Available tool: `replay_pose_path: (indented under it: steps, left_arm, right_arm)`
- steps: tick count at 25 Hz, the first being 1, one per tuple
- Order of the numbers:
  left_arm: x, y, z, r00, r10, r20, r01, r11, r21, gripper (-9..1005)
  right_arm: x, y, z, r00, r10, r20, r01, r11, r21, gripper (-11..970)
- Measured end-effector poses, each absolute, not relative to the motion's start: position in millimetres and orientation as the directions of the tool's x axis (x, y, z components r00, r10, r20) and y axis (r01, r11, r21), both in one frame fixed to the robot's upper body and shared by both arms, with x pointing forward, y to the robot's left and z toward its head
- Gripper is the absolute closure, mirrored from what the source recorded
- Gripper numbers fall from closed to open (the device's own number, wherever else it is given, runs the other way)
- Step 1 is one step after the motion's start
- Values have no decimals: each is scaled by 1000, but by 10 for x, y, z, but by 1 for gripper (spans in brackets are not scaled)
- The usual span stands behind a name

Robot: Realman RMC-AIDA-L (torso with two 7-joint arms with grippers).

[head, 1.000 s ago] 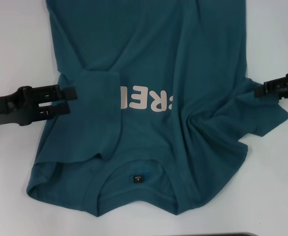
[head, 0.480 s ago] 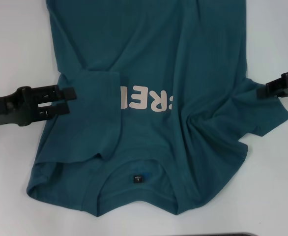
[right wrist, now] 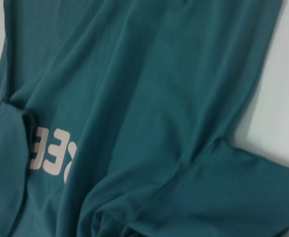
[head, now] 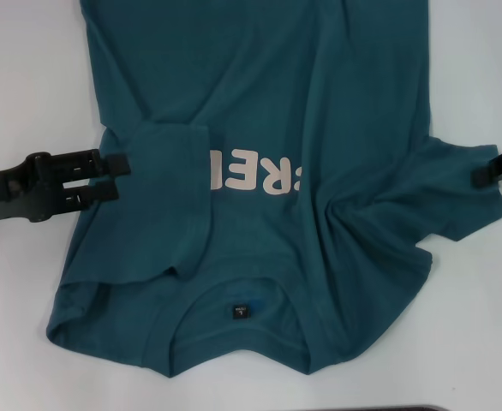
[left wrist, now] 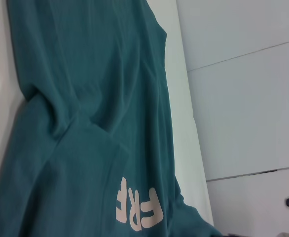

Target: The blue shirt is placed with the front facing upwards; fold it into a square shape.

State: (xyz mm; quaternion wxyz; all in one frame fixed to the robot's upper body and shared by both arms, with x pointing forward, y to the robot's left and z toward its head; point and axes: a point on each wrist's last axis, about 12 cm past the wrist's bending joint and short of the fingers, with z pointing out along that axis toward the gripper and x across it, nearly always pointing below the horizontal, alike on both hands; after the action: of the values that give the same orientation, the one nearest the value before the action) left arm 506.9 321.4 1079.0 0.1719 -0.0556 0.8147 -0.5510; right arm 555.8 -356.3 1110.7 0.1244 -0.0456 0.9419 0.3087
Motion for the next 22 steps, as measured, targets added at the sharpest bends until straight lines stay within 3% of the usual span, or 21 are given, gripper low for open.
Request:
replay_pose_path:
  steps: [12, 22]
  left_arm:
    - [5051, 3238, 10787, -934, -287, -213, 91, 385, -919, 307]
    - [5028, 3274, 10784, -932, -296, -208, 82, 387, -918, 308]
  right_arm:
    - [5607, -3585, 11439, -967, -38, -253, -179, 807, 563, 945]
    - [5530, -3747, 11420, -982, -20, -186, -112, 861, 496, 944]
